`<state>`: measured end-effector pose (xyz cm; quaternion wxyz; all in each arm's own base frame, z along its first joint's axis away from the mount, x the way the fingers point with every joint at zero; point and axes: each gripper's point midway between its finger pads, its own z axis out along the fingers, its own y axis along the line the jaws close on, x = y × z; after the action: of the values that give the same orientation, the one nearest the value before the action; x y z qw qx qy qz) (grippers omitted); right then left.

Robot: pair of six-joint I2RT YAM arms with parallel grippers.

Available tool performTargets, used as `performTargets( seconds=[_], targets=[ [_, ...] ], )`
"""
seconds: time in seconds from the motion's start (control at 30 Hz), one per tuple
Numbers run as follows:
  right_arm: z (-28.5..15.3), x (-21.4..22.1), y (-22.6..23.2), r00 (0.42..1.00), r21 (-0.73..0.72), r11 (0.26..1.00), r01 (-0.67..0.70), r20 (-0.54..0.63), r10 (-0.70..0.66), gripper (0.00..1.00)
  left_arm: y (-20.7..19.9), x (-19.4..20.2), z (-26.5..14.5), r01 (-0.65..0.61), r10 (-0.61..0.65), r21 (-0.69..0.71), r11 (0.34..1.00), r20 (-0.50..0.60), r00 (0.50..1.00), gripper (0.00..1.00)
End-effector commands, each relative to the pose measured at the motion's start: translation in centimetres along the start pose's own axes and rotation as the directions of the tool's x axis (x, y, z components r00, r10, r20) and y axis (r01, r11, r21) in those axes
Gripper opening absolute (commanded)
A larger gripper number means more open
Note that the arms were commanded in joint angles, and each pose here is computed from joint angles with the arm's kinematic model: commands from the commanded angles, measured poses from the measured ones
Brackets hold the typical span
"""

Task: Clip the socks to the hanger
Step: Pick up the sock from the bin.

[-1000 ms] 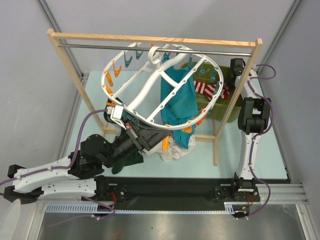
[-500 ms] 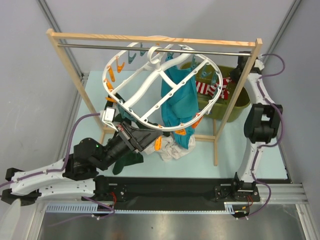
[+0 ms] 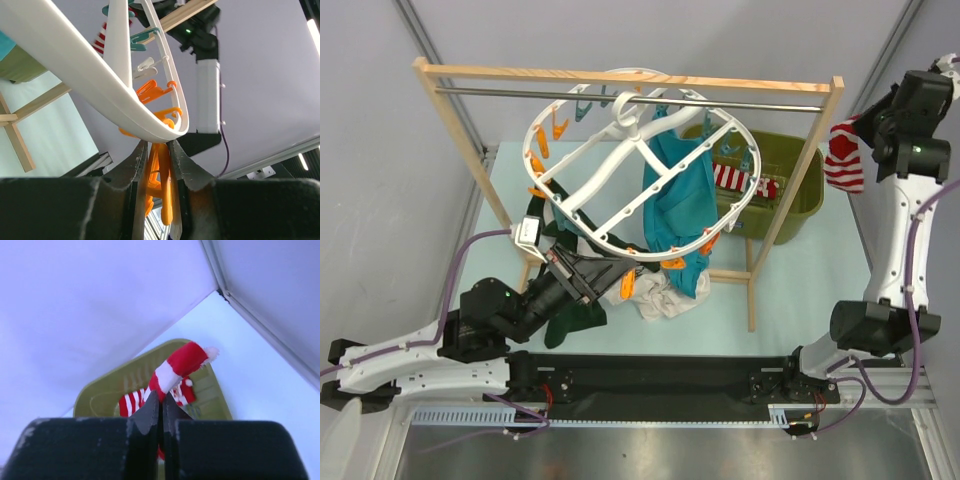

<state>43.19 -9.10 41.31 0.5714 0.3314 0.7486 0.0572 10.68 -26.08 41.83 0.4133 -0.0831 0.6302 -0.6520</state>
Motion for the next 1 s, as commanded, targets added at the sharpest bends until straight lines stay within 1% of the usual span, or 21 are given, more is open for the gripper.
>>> performTargets(
  seconds=[0.0,0.07,0.1,0.17,0.2,0.27,0.3,0.37,0.4,0.47,0.5,0.57,0.6,0.67,0.7,0.8,0.83,0.87,0.9,0.93,0.97],
  targets=[
    [-6.1,0.5,-0.8,0.992,0.006,0.994,0.106,-0.069,-0.105,0.00,1.3,-0.8,0.4,-0.004,0.008,-0.071,0.997,0.053,0.999,0.00],
    [-7.6,1.3,-1.1,0.987,0.005,0.993,0.115,-0.110,-0.113,0.00,1.4,-0.6,0.7,-0.021,0.025,-0.087,0.996,0.047,0.999,0.00],
    [-8.5,2.6,-1.4,0.978,0.010,0.992,0.128,-0.165,-0.125,0.00,0.9,-0.9,0.7,-0.021,0.025,-0.081,0.997,0.051,0.998,0.00],
    [-10.3,4.0,-2.1,0.966,0.021,0.987,0.159,-0.210,-0.151,0.00,1.0,-0.9,0.8,-0.030,0.035,-0.092,0.995,0.045,0.998,0.00],
    [-11.3,5.2,-2.7,0.953,0.020,0.985,0.172,-0.258,-0.161,0.00,1.0,-0.9,0.8,-0.027,0.031,-0.094,0.995,0.046,0.998,0.00],
    [-13.4,6.3,-3.1,0.941,0.005,0.981,0.192,-0.286,-0.183,0.00,1.0,-0.9,0.8,-0.014,0.018,-0.093,0.996,0.049,0.999,0.00],
    [-14.6,7.4,-3.6,0.923,0.010,0.975,0.222,-0.326,-0.206,0.00,1.1,-0.9,0.8,-0.013,0.017,-0.097,0.995,0.049,0.999,0.00],
    [-16.5,8.5,-3.3,0.907,-0.025,0.970,0.240,-0.351,-0.233,0.00,1.1,-0.8,0.9,-0.010,0.015,-0.096,0.995,0.046,0.999,0.00],
    [-18.3,9.6,-3.5,0.886,-0.037,0.966,0.255,-0.392,-0.249,0.00,1.0,-0.7,1.0,-0.013,0.017,-0.095,0.995,0.041,0.999,0.00],
    [-19.9,10.8,-3.2,0.864,-0.073,0.967,0.245,-0.437,-0.252,0.00,0.8,-0.7,1.1,-0.016,0.020,-0.092,0.996,0.041,0.999,0.00],
    [-21.8,11.2,-2.1,0.864,-0.154,0.963,0.220,-0.428,-0.266,0.00,0.8,-0.7,1.2,-0.018,0.022,-0.095,0.995,0.042,0.999,0.00],
    [-23.3,12.0,-1.4,0.863,-0.199,0.968,0.155,-0.449,-0.231,0.00,0.7,-0.9,1.1,-0.015,0.020,-0.093,0.996,0.049,0.999,0.00],
    [-23.7,13.6,-1.2,0.836,-0.218,0.967,0.135,-0.499,-0.229,0.00,0.7,-0.8,1.2,-0.014,0.019,-0.094,0.995,0.049,0.999,0.00],
    [-25.4,15.5,-0.8,0.806,-0.267,0.961,0.077,-0.551,-0.218,0.00,0.7,-0.6,1.3,-0.011,0.014,-0.091,0.996,0.042,0.999,0.00],
    [-25.6,16.7,-1.2,0.781,-0.264,0.962,0.072,-0.585,-0.219,0.00,0.5,-0.7,1.3,-0.015,0.019,-0.090,0.996,0.039,0.999,0.00],
    [-27.7,16.6,-1.7,0.799,-0.329,0.941,0.080,-0.543,-0.257,0.00,0.4,-0.9,1.3,-0.027,0.032,-0.096,0.995,0.043,0.999,0.00],
    [-28.4,17.0,-1.8,0.794,-0.357,0.930,0.083,-0.541,-0.278,0.00,0.4,-0.9,1.3,-0.025,0.029,-0.096,0.995,0.045,0.999,0.00],
    [-29.5,17.9,-1.1,0.757,-0.452,0.890,0.067,-0.557,-0.340,0.00,0.5,-0.9,1.2,-0.025,0.029,-0.096,0.995,0.045,0.999,0.00],
    [-30.4,18.5,-0.6,0.737,-0.518,0.854,0.048,-0.559,-0.380,0.00,0.5,-0.9,1.3,-0.024,0.029,-0.096,0.995,0.043,0.999,0.00],
    [-31.0,20.0,-0.1,0.692,-0.575,0.818,-0.002,-0.592,-0.414,0.00,0.4,-0.9,1.3,-0.024,0.028,-0.093,0.995,0.043,0.999,0.00],
    [-33.8,20.3,1.8,0.676,-0.704,0.701,-0.114,-0.572,-0.465,0.00,0.4,-0.7,1.4,-0.027,0.030,-0.095,0.995,0.038,0.999,0.00]
  ],
)
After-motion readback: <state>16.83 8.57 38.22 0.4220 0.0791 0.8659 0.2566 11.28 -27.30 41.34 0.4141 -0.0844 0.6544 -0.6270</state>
